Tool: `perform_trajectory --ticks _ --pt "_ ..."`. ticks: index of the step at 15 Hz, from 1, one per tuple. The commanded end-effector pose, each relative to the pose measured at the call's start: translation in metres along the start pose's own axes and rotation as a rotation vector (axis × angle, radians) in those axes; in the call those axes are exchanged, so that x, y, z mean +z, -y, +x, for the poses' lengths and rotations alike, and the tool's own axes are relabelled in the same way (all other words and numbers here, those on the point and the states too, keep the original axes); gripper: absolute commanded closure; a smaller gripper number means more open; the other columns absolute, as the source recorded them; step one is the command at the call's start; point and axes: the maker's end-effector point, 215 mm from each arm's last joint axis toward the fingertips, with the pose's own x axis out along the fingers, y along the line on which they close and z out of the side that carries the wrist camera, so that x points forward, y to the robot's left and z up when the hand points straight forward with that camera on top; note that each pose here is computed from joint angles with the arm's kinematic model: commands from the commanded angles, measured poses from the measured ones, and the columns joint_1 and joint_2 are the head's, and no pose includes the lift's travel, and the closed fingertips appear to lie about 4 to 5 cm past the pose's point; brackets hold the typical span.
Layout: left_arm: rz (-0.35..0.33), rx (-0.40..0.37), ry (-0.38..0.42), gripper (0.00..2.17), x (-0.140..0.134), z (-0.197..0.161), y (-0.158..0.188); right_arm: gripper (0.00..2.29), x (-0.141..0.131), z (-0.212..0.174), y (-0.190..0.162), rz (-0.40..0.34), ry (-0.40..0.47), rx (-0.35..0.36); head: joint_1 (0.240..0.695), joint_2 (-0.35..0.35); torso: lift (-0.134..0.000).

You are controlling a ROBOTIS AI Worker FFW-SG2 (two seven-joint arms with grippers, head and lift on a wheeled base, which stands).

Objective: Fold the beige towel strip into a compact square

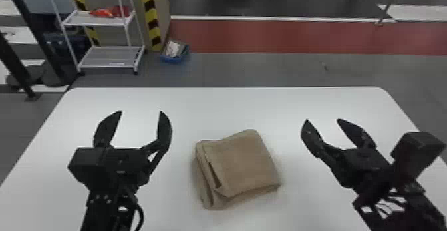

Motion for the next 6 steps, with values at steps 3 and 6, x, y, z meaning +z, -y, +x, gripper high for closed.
perform_trajectory --ticks 3,6 --pt "0.051 0.015 -0.032 0.15 -0.0086 0.0029 -0.0021 0.18 0.0023 -0.0022 0.0048 -0.031 0.006 -0.006 0.695 -0.020 -0.124" --pt "0.043 0.022 -0.035 0.14 -0.0080 0.0032 -0.0022 0.18 0.0085 -0.0045 0.0083 -0.042 0.033 -0.010 0.695 -0.021 -0.124"
